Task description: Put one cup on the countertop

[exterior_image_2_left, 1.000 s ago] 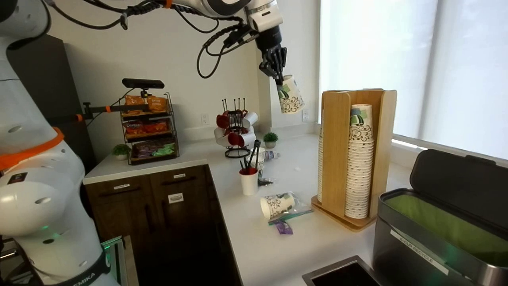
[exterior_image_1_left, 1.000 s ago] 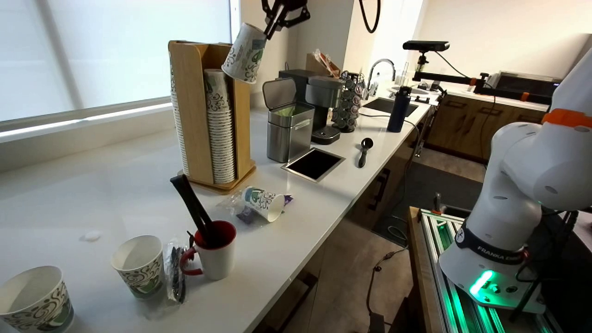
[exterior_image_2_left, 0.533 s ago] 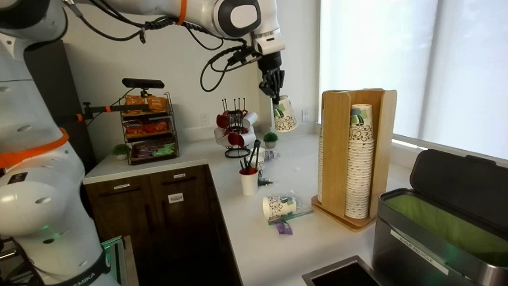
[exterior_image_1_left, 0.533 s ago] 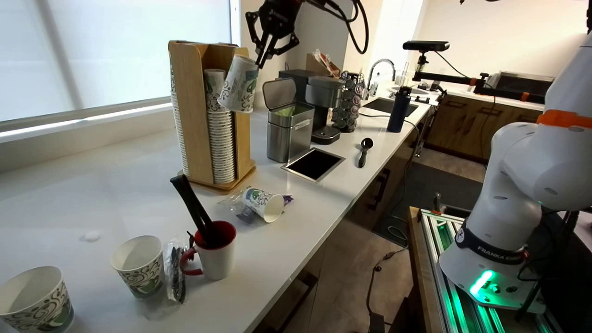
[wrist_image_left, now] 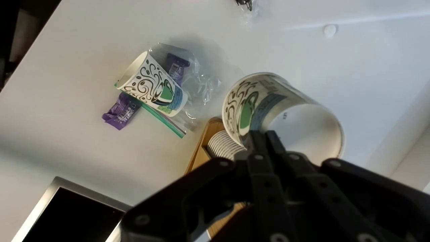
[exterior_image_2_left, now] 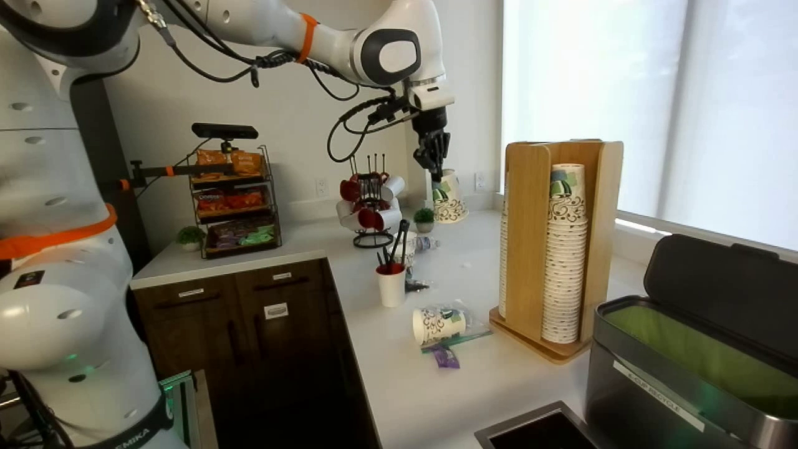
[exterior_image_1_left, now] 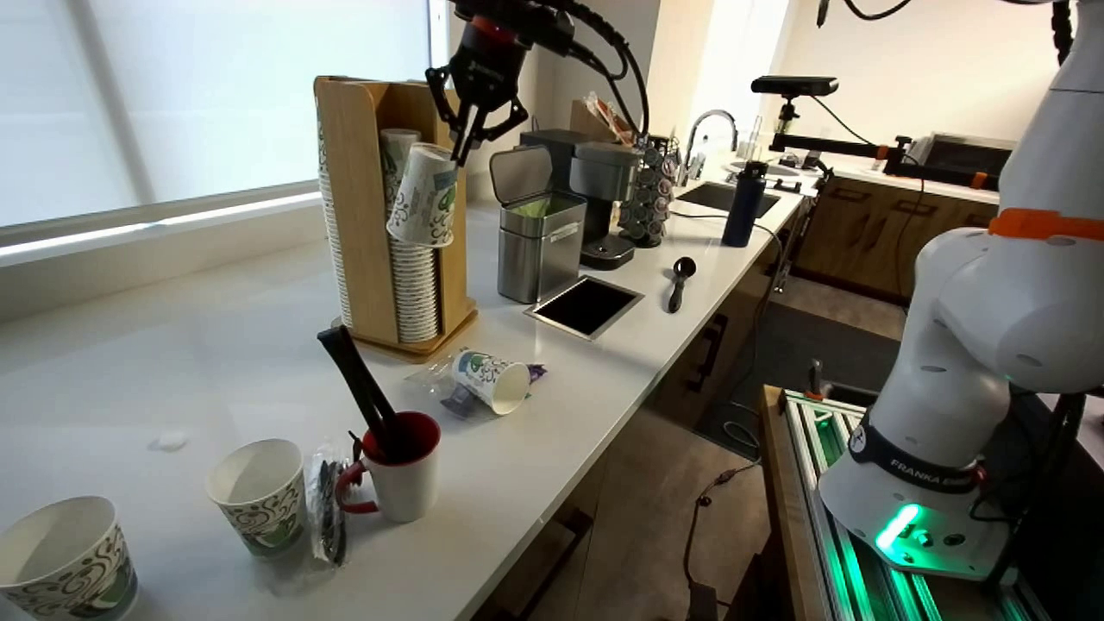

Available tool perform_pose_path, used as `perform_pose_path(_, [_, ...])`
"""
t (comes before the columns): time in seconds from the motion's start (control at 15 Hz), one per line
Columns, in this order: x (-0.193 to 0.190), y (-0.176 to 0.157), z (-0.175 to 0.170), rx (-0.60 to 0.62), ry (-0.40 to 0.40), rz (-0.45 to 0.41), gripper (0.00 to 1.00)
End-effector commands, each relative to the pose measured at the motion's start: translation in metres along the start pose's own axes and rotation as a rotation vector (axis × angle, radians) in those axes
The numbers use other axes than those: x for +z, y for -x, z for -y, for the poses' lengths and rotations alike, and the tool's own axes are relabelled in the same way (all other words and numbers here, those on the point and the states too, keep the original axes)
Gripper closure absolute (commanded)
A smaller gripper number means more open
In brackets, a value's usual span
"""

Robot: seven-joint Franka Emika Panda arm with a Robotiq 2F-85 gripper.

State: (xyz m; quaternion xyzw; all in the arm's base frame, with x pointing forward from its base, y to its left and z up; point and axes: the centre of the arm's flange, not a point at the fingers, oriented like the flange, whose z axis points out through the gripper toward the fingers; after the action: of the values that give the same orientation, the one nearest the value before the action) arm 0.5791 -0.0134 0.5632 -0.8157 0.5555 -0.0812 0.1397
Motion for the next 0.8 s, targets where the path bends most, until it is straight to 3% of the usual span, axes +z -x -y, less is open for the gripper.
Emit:
perform_pose_path(0.0, [-0.003,0.0,0.0,0.0,-0.004,-0.002,0.94])
perform_pose_path(0.07, [0.001,0.003,0.003,-0.003,0.003,-0.002,0.98])
perform_pose_path(0.33, [0.053,0.04,0.044,0.018,0.06,-0.032,0.98])
perform_pose_path(0.73, [0.143,0.103,0.11,0.13,0.13,-0.173,0.98])
